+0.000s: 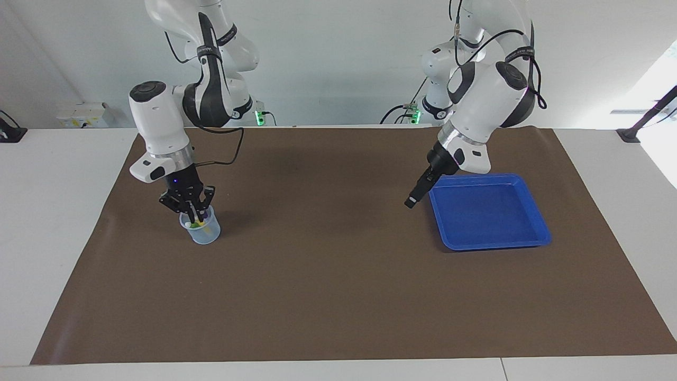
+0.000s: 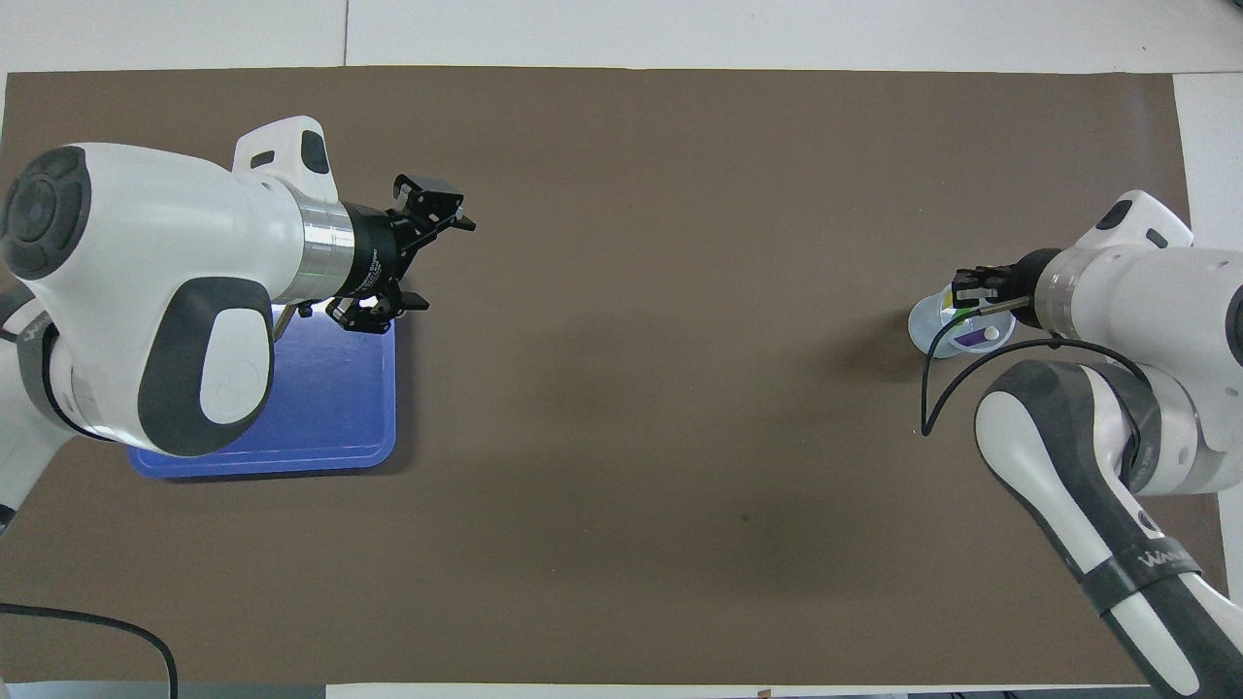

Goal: Transfer and insert pens with both arms

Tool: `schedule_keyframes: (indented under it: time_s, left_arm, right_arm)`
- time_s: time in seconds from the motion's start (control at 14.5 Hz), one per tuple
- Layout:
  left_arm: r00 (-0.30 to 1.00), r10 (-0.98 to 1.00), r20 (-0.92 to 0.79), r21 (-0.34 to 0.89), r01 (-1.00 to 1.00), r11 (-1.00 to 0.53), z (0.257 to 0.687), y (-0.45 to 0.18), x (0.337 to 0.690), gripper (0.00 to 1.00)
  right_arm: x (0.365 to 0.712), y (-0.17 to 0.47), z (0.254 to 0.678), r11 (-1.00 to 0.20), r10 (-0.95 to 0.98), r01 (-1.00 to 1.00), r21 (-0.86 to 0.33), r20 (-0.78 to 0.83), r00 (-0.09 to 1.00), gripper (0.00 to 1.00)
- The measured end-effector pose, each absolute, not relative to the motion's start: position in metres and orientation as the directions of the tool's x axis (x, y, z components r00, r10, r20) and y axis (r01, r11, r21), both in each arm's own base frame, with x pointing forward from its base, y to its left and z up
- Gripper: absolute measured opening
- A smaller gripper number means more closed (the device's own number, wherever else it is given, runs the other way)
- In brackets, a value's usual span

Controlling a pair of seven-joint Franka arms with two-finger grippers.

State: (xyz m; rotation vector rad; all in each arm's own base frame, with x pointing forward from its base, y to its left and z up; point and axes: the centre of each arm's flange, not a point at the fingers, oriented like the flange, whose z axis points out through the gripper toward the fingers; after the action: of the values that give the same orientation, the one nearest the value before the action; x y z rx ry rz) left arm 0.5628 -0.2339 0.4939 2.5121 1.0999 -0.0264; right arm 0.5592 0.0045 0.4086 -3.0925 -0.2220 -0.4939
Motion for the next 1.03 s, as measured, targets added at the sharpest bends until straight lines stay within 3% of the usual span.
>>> schedule_keyframes:
  time_s: [0.34,0.55,0.76,1.03]
  left_arm:
    - [0.692,0.708,-0.14,0.327,0.708,-0.627,0.488,-0.225,0.568,1.0]
    - [0.777,0.628,-0.049,0.229,0.621,-0.75,0.489,-0.206,0.567,1.0]
    - [0.927,0.372,-0.041,0.094,0.374,-0.923,0.515,-0.15,0.566,1.0]
    - [0.993,0.058,-0.105,0.004,0.059,-0.998,0.578,-0.061,0.56,1.0]
  right_arm:
    - [0.562,0.005,0.413,-0.99,0.137,0.137,0.021,0.323,0.936,0.67]
    - [0.568,0.009,0.425,-0.989,0.143,0.143,0.024,0.346,0.927,0.93]
    - [0.575,0.012,0.438,-0.989,0.146,0.148,0.02,0.338,0.93,0.97]
    - [0.585,0.009,0.481,-0.995,0.094,0.1,-0.008,0.262,0.96,0.99]
